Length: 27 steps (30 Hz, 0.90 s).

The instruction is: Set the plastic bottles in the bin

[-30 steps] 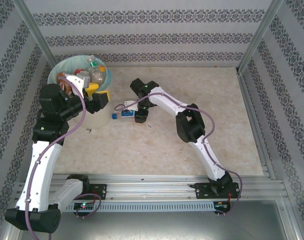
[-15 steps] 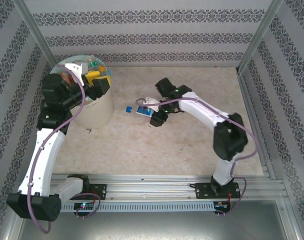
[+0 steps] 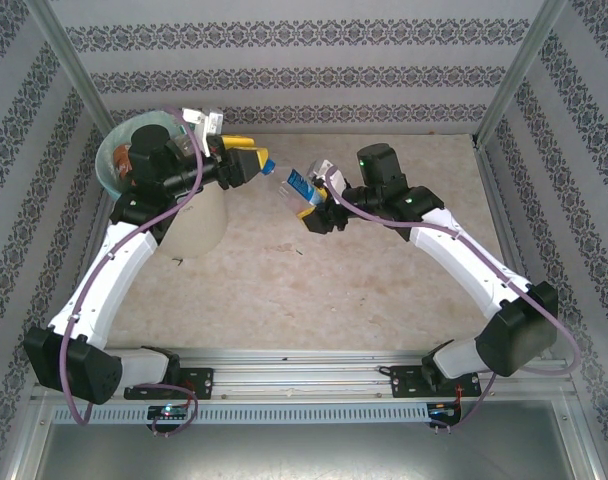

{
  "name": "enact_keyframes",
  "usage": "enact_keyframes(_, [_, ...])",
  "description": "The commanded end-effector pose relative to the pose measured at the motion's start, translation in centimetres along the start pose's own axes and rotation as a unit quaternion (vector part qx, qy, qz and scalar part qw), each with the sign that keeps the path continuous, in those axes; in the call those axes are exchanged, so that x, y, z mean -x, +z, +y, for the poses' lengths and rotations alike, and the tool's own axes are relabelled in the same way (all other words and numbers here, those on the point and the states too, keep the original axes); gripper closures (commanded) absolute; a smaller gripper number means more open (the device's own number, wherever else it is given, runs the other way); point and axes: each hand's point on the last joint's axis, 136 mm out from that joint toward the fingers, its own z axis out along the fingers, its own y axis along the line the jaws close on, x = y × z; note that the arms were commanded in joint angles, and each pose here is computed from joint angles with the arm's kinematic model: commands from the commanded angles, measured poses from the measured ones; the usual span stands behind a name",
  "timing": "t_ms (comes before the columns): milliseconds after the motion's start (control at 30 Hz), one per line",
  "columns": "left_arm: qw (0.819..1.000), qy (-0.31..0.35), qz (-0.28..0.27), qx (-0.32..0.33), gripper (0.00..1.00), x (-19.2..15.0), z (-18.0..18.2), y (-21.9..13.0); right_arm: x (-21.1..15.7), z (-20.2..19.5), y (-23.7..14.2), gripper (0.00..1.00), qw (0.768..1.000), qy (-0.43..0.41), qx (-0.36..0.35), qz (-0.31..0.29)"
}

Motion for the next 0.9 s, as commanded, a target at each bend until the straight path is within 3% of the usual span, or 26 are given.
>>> enact_keyframes(0, [0.999,0.02,-0.026,-0.017,0.32,2.2,-1.7,-0.5,2.5,0.8,-0.6,0.54,0.999,-0.003,0.018,-0.044])
enact_keyframes(400, [0.993,-0.021,0.001,-0.117,0.42,1.4,-4.1,1.1,4.6,1.8,-1.2,0.53,0.996,-0.012,0.023,-0.086])
enact_keyframes(567, [0.993,-0.025,-0.001,-0.114,0.56,1.5,-4.0,1.3,4.6,2.5,-0.8,0.53,0.996,-0.02,0.039,-0.082])
enact_keyframes(700, [0.994,-0.021,-0.007,-0.105,0.57,1.7,-3.8,1.2,4.3,2.6,-0.4,0.53,0.996,-0.016,0.046,-0.074])
enact_keyframes(867, [0.996,-0.012,-0.014,-0.088,0.8,2.0,-3.7,0.9,4.4,2.8,-0.1,0.46,0.996,-0.02,0.048,-0.073])
